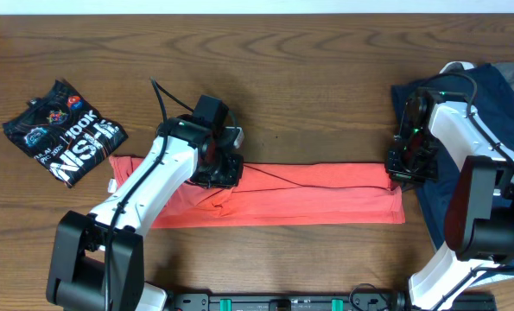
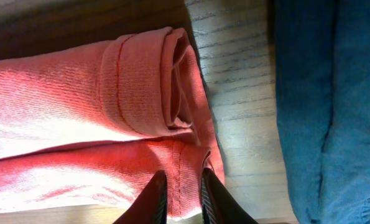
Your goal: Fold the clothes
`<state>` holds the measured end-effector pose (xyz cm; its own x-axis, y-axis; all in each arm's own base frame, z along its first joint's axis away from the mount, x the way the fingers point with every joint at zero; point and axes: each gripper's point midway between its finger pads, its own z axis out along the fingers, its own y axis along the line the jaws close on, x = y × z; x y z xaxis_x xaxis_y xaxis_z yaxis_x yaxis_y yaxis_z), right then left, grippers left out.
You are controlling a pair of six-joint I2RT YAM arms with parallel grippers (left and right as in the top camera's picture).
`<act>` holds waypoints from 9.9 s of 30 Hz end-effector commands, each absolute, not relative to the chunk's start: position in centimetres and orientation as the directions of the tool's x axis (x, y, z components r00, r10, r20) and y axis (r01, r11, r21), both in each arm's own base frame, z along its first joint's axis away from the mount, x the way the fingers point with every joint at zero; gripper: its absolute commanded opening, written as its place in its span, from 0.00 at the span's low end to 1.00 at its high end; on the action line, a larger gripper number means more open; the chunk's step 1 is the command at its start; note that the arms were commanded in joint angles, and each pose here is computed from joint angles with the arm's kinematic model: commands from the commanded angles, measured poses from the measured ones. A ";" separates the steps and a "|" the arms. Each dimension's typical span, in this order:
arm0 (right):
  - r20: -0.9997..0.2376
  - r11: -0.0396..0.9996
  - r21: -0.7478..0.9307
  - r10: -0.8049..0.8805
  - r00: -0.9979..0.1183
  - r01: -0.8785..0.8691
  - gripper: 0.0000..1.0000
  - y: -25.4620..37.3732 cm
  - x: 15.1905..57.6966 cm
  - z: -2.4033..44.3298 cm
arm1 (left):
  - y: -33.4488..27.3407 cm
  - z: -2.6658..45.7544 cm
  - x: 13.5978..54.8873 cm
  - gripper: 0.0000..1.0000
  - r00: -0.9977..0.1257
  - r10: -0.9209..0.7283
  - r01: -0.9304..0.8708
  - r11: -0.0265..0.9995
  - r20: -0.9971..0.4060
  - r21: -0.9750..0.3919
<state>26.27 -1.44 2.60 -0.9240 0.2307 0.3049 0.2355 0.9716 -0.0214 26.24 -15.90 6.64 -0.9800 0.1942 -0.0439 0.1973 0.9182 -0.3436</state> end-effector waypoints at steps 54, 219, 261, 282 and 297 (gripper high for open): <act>0.303 0.979 0.197 -0.007 -0.953 0.056 0.88 0.5 25.4 2.7 | -1.6 11.1 28.8 0.62 -0.903 -0.326 -0.343 0.939 -0.279 0.012; 0.041 0.979 -0.204 0.011 -0.999 0.003 0.70 10.2 29.4 7.2 | 3.2 4.9 26.1 0.84 -0.959 -0.283 -0.281 0.955 0.009 0.093; 0.063 0.977 -0.213 0.031 -0.998 0.017 0.70 9.3 29.1 7.3 | 4.7 -1.3 26.5 0.06 -0.952 -0.286 -0.296 0.951 0.109 -0.090; 0.074 0.976 -0.214 0.058 -0.996 0.041 0.70 7.6 29.4 7.3 | 7.3 11.0 27.7 0.06 -0.833 -0.531 -0.516 0.847 0.158 0.130; 0.078 0.977 -0.208 0.058 -0.995 0.041 0.71 6.3 29.9 7.3 | -11.5 12.7 30.5 0.06 -0.899 -0.399 -0.431 0.878 0.180 -0.207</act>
